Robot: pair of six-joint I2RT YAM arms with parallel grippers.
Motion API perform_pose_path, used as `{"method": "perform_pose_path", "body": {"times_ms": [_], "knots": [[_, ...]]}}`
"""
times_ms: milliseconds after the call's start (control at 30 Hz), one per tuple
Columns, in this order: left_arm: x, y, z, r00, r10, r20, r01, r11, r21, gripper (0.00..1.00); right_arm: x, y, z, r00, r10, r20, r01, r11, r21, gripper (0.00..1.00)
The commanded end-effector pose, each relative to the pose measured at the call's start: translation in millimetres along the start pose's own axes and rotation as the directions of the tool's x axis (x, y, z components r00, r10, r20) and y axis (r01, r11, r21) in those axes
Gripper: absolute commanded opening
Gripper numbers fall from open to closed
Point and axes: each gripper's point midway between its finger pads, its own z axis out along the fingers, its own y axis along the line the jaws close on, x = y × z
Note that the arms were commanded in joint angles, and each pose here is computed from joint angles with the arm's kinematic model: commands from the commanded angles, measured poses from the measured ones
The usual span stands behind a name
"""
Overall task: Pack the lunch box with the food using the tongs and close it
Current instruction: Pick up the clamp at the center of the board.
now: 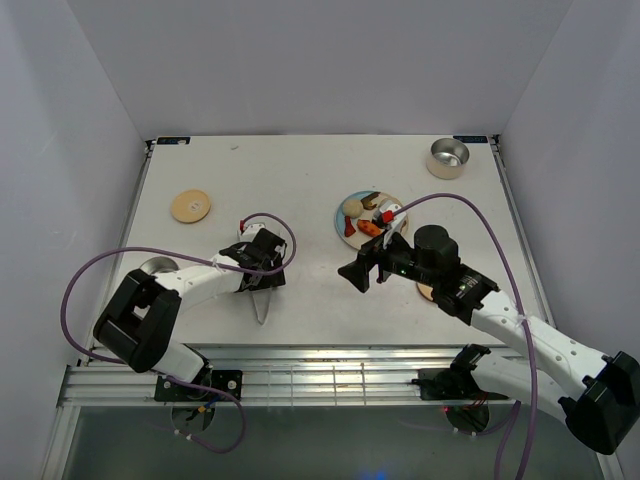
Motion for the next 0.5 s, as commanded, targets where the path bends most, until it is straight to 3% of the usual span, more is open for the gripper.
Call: {"method": "perform_pose_path", "body": {"times_ms": [0, 100, 300, 467], "knots": [[16, 3, 4, 0.998, 0.011, -0.06, -0.011, 1.0, -0.003, 0.86, -17, 5, -6, 0.998, -0.024, 0.06, 0.024, 1.0, -0.005, 1.0], [19, 1, 3, 0.998, -0.004, -0.068, 0.005, 1.0, 0.012, 0.79, -20, 6, -8, 0.997, -0.027, 0.07, 0.027, 1.0, -0.01, 1.0], [31, 7, 4, 0.996, -0.006, -0.089, 0.007, 1.0, 0.004, 0.75, -22, 8, -10, 0.997, -0.029, 0.078, 0.03, 0.999, -0.017, 1.0], [15, 9, -11, 0.997, 0.008, -0.075, -0.01, 1.0, -0.016, 0.65, -24, 8, -12, 0.996, -0.03, 0.083, 0.031, 0.999, -0.013, 1.0]]}}
